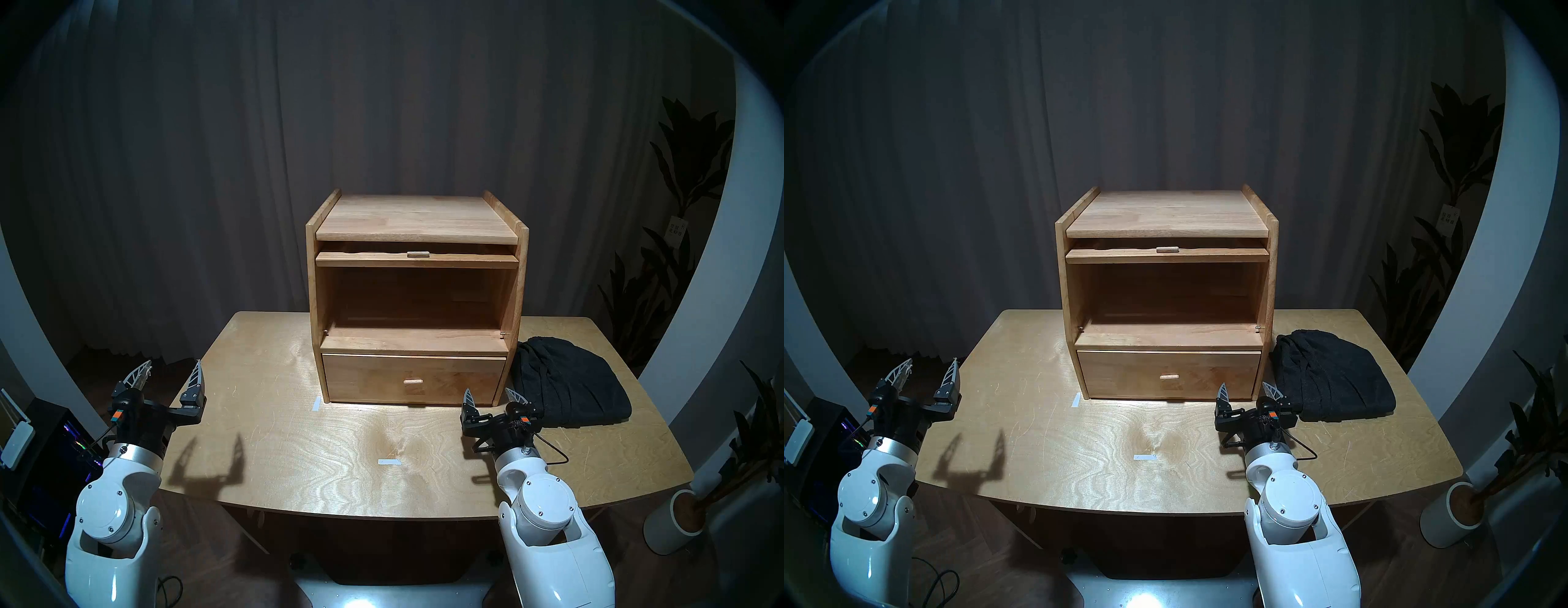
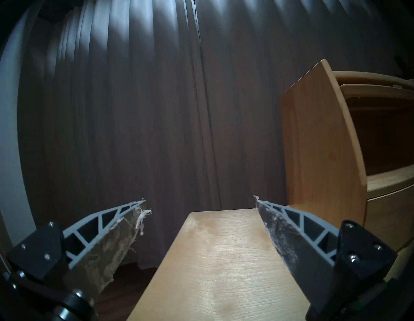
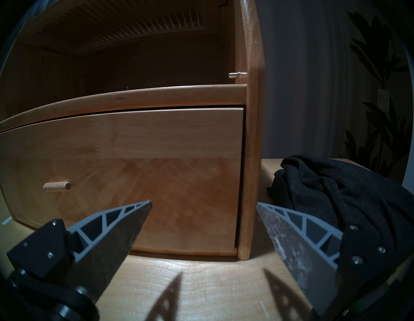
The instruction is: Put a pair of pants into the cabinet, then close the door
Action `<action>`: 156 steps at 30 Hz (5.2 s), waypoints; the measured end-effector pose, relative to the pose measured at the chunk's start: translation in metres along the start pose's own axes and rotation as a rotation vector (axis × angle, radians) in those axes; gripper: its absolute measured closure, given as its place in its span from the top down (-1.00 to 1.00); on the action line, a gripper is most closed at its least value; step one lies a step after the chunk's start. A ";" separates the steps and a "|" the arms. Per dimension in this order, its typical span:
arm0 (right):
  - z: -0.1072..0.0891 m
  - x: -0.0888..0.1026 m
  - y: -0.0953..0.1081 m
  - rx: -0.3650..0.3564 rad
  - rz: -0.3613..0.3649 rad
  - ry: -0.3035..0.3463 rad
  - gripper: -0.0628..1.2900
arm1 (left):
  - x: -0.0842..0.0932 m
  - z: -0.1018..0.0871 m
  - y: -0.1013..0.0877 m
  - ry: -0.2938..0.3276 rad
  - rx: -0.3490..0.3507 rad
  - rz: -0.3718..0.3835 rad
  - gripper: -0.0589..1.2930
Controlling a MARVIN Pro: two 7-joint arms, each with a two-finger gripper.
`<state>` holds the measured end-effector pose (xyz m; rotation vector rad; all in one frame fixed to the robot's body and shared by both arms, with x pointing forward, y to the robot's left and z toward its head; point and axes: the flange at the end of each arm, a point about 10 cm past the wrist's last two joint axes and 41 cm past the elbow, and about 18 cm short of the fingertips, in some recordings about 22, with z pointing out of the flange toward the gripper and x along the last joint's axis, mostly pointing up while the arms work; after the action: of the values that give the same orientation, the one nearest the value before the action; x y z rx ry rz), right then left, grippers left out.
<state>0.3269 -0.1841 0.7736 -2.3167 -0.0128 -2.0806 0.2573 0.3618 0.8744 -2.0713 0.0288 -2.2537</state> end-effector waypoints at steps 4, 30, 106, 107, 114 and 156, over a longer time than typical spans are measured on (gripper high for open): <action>0.001 0.014 0.000 -0.002 -0.017 0.038 0.90 | 0.001 0.000 0.009 0.005 -0.082 -0.063 0.94; -0.036 0.121 0.129 -0.198 -0.540 0.240 0.90 | 0.007 -0.005 0.013 0.020 -0.279 -0.194 0.94; -0.004 0.045 0.221 0.544 -1.680 -0.537 0.89 | 0.021 -0.015 -0.021 -0.015 -0.732 -0.558 0.94; -0.001 0.044 0.221 0.536 -1.677 -0.530 0.89 | 0.021 -0.015 -0.021 -0.015 -0.736 -0.562 0.94; 0.021 0.036 0.221 0.442 -1.633 -0.490 0.89 | 0.021 -0.015 -0.024 -0.017 -0.763 -0.585 0.94; 0.118 0.209 0.160 -0.071 -0.934 0.276 -0.80 | 0.023 -0.015 -0.034 -0.013 -0.875 -0.661 0.94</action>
<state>0.4701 -0.3439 0.9661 -2.2539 -1.2432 -2.7632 0.2390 0.3934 0.8986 -2.8321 0.4777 -2.9792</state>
